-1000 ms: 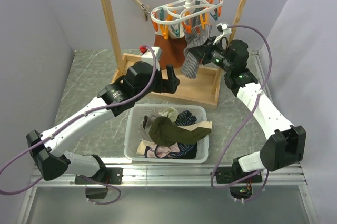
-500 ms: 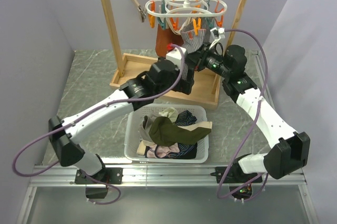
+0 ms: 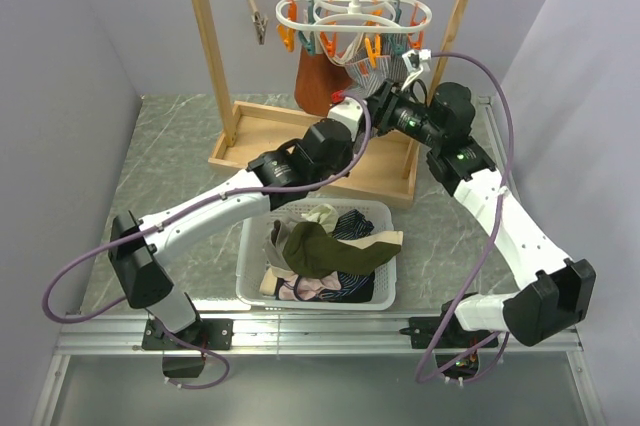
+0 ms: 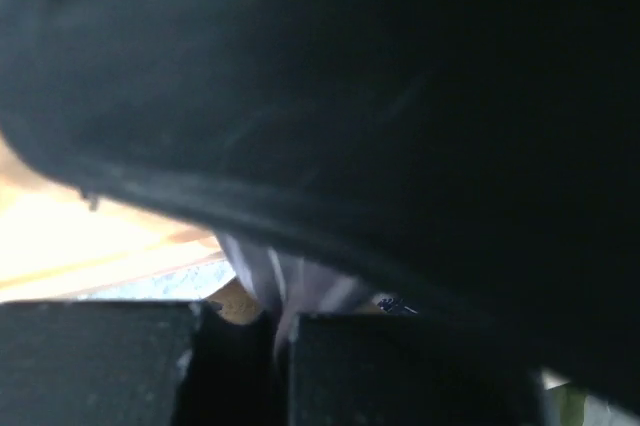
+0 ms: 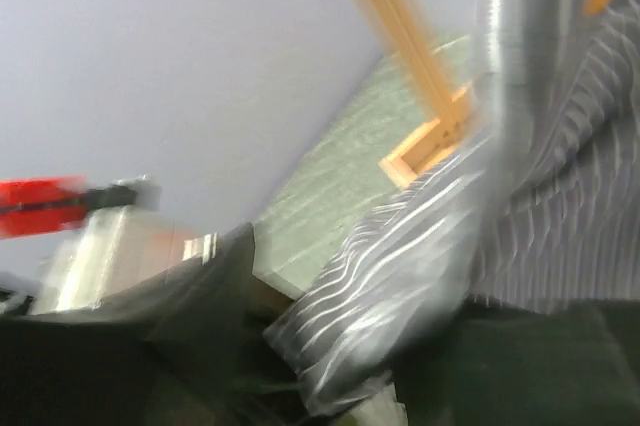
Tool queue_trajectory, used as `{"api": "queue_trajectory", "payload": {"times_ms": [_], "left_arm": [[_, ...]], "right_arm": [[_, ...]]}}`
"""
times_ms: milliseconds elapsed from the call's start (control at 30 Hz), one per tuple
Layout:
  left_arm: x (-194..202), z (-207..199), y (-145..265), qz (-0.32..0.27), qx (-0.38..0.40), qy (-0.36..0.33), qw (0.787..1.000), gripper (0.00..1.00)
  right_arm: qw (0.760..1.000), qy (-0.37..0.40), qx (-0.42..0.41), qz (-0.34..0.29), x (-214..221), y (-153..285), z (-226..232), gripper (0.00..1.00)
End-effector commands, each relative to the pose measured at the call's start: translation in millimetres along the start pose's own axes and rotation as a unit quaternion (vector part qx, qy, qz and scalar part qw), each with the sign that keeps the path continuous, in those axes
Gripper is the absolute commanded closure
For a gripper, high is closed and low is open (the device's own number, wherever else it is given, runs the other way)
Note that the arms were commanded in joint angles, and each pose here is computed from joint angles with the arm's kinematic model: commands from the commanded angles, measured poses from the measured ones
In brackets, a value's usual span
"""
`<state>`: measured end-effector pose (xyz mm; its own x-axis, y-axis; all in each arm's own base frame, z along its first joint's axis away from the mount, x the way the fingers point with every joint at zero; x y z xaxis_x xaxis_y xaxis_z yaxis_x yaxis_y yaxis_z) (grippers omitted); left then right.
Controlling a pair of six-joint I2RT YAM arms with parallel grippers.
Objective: Remove the underwear clipped to the hanger
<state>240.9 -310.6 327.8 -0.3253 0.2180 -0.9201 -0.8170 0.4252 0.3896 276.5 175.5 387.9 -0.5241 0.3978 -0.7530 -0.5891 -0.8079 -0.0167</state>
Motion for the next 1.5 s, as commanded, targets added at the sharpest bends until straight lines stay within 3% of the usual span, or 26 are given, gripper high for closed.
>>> {"api": "queue_trajectory", "payload": {"times_ms": [0,67,100,233,367,633,1033,1233,1333,1433,1467], "left_arm": [[-26,1,25,-0.065,0.013,0.03,0.997,1.0],[-17,-1,25,-0.057,0.017,0.034,0.998,1.0],[-14,-2,26,-0.053,0.019,0.035,0.998,1.0],[1,-5,25,-0.032,0.025,0.038,0.998,1.0],[4,-8,26,-0.032,0.038,0.046,0.998,1.0],[9,-15,31,-0.025,0.049,0.044,0.998,1.0],[-5,-20,35,-0.039,0.056,0.04,0.997,1.0],[-8,-20,37,-0.042,0.06,0.037,0.997,1.0],[-8,-21,36,-0.043,0.061,0.037,0.997,1.0],[-8,-20,38,-0.044,0.058,0.038,0.997,1.0],[-9,-19,38,-0.045,0.057,0.038,0.997,1.0]], "right_arm": [[0.999,0.027,0.008,-0.043,-20,13,24,0.36],[0.996,0.042,0.035,-0.069,-25,20,26,0.08],[0.994,0.048,0.051,-0.079,-28,23,26,0.03],[0.98,0.09,0.116,-0.136,-52,36,37,0.01],[0.974,0.12,0.157,-0.113,-66,31,35,0.0],[0.973,0.139,0.147,-0.11,-95,6,41,0.0],[0.966,0.158,0.179,-0.1,-107,-35,25,0.02],[0.959,0.178,0.197,-0.097,-105,-54,23,0.12],[0.954,0.181,0.213,-0.114,-106,-58,22,0.23],[0.953,0.18,0.215,-0.119,-109,-61,22,0.53],[0.953,0.177,0.215,-0.119,-109,-63,21,0.7]]}}
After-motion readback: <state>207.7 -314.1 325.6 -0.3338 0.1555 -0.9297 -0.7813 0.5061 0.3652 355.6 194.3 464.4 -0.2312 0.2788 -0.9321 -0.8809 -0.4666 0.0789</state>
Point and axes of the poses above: each gripper's point midway between its finger pads, its own y axis back along the fingers, its own z axis along the line the jaws close on, x = y × z, the point moved 10 cm from there along y, back along the fingers, and after that the axes turned 4 degrees about -y, right-handed, at the moved point
